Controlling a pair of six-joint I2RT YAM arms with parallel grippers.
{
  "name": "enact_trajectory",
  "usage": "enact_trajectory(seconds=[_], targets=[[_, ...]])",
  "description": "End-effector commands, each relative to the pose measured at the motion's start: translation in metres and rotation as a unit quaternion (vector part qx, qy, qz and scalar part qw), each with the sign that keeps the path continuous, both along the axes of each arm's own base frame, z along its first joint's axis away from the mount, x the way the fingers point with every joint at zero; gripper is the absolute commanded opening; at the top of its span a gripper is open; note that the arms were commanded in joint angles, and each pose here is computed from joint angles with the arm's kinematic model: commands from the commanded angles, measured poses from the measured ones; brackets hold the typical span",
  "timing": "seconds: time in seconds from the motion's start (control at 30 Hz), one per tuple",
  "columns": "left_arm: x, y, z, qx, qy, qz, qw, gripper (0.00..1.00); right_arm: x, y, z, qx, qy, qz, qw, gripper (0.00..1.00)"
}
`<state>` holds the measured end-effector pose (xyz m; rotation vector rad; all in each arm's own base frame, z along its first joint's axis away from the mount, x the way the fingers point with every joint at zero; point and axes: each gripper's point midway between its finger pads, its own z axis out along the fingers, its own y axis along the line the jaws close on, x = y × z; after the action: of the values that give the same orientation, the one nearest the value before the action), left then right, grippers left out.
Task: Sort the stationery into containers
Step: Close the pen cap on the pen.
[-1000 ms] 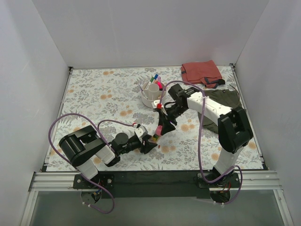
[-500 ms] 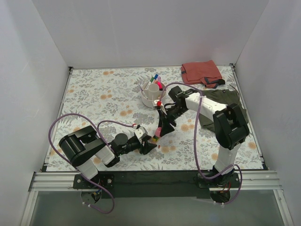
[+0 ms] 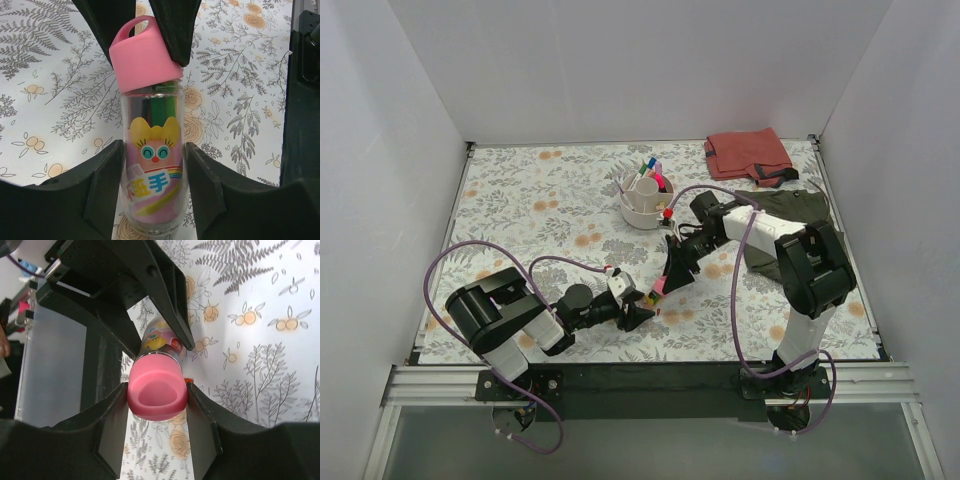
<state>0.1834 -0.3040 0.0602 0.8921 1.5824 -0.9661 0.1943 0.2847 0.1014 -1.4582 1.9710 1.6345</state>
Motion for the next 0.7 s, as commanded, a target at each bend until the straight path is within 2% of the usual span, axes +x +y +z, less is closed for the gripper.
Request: enact_trajectory(seconds=[0.0,0.2,0.3,0.5,0.67], targets=[[0.028,0.0,0.032,-0.038,-0.058,0.05,0.996,0.0,-0.019,-0.002,0.003,-0.055,0.059,-0.045,0.996,0.01],[0.028,-0.001,0.032,-0.041,-0.054,0.05,0.996,0.0,0.0,-0.007,-0.025,-0.158,0.035,-0.128,0.978,0.01],[0.03,-0.001,0.033,-0.042,-0.055,0.052,0.996,0.0,-0.009,-0.008,-0.033,-0.184,0.068,-0.147,0.97,0.01],[0.029,-0.002,0.03,-0.037,-0.054,0.049,0.997,0.0,-0.034,0.003,-0.02,-0.143,0.179,-0.137,0.964,0.01],[0.027,-0.002,0.026,-0.03,-0.053,0.044,0.997,0.0,-0.038,0.017,0.016,-0.064,0.213,-0.092,0.971,0.01]])
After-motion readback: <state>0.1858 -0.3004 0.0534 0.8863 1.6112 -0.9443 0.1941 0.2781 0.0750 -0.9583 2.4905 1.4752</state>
